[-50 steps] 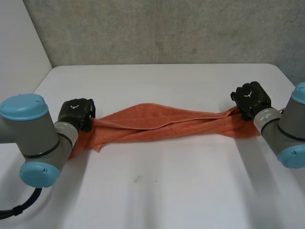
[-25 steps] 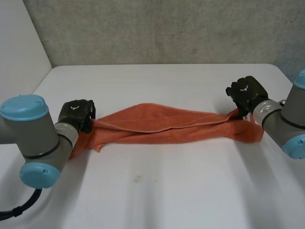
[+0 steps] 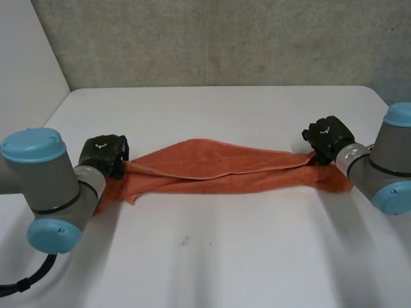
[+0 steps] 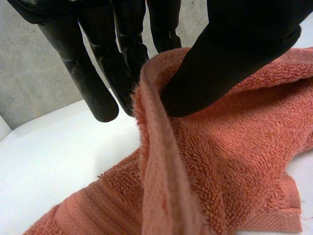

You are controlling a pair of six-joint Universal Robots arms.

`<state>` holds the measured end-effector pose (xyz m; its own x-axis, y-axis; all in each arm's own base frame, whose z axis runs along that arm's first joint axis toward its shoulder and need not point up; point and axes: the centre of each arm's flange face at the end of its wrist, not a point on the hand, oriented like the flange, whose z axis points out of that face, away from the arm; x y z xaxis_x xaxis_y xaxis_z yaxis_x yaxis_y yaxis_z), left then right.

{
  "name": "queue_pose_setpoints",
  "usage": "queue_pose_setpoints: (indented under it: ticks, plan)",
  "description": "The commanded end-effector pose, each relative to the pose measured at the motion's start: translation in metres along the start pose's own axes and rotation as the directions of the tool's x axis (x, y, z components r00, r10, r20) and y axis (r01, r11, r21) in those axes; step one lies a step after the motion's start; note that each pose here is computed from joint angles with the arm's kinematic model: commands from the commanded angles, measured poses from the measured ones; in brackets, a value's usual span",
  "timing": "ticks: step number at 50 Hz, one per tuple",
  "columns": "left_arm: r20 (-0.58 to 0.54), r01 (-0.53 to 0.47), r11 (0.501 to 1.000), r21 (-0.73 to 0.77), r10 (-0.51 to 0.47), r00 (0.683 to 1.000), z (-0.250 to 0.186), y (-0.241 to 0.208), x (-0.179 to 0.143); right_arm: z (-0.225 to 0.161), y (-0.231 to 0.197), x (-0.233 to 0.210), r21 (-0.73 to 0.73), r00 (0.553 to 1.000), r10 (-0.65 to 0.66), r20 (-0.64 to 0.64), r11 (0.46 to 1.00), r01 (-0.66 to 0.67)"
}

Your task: Fold the laundry

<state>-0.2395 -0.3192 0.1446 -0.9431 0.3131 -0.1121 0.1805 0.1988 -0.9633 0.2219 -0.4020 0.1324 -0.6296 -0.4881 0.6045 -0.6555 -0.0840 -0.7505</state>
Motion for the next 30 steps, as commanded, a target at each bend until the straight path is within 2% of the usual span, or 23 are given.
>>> queue_pose_setpoints:
  ticks: [1,4,6,7,8,9,10,11,15,17,20,22,23,25,30]
  plan:
    - [-0.001,0.000,1.000,-0.006,0.000,1.000,0.002,0.003,0.000,0.007,-0.004,0.007,0.017,1.000,-0.007,-0.026,1.000,0.008]
    - [0.003,-0.025,1.000,0.002,0.025,1.000,0.000,-0.003,-0.001,0.002,-0.018,0.018,0.035,0.998,-0.008,-0.063,0.999,0.010]
    - [0.013,-0.097,0.994,0.048,0.096,0.995,-0.008,-0.022,-0.002,-0.014,-0.045,0.041,0.085,0.992,0.021,-0.123,0.996,-0.010]
    - [0.013,-0.097,0.994,0.048,0.097,0.995,-0.008,-0.023,-0.002,-0.014,-0.046,0.041,0.085,0.992,0.021,-0.123,0.996,-0.010]
    - [0.021,-0.144,0.986,0.081,0.143,0.990,-0.014,-0.036,-0.003,-0.027,-0.064,0.055,0.124,0.986,0.055,-0.156,0.992,-0.035]
    - [0.021,-0.144,0.986,0.081,0.143,0.989,-0.014,-0.036,-0.003,-0.042,-0.080,0.066,0.152,0.981,0.083,-0.174,0.987,-0.057]
    - [0.023,-0.188,0.977,0.095,0.187,0.982,-0.024,-0.045,-0.002,-0.042,-0.080,0.066,0.153,0.981,0.084,-0.174,0.987,-0.057]
    - [0.023,-0.231,0.969,0.091,0.230,0.973,-0.033,-0.049,-0.002,-0.057,-0.092,0.076,0.162,0.978,0.107,-0.180,0.984,-0.078]
    - [0.018,-0.300,0.950,0.086,0.299,0.954,-0.056,-0.059,-0.001,-0.086,-0.098,0.088,0.097,0.979,0.125,-0.161,0.989,-0.110]
    - [0.017,-0.316,0.945,0.083,0.316,0.949,-0.068,-0.065,-0.001,-0.107,-0.092,0.084,-0.022,0.985,0.144,-0.093,0.989,-0.146]
    - [0.001,-0.331,0.942,0.059,0.331,0.944,-0.093,-0.070,-0.002,-0.116,-0.086,0.076,-0.097,0.988,0.148,-0.038,0.984,-0.151]
    - [-0.020,-0.335,0.942,0.020,0.336,0.942,-0.112,-0.070,-0.002,-0.136,-0.074,0.055,-0.231,0.990,0.107,0.090,0.969,-0.084]
    - [-0.020,-0.335,0.942,0.020,0.336,0.942,-0.112,-0.070,-0.002,-0.136,-0.074,0.054,-0.231,0.990,0.107,0.090,0.969,-0.083]
    - [-0.038,-0.340,0.940,-0.013,0.339,0.940,-0.120,-0.066,-0.002,-0.156,-0.062,0.034,-0.328,0.976,0.058,0.212,0.945,0.015]
    - [-0.102,-0.357,0.922,-0.150,0.345,0.933,-0.131,-0.040,-0.002,-0.170,-0.042,0.016,-0.378,0.950,0.030,0.311,0.921,0.095]
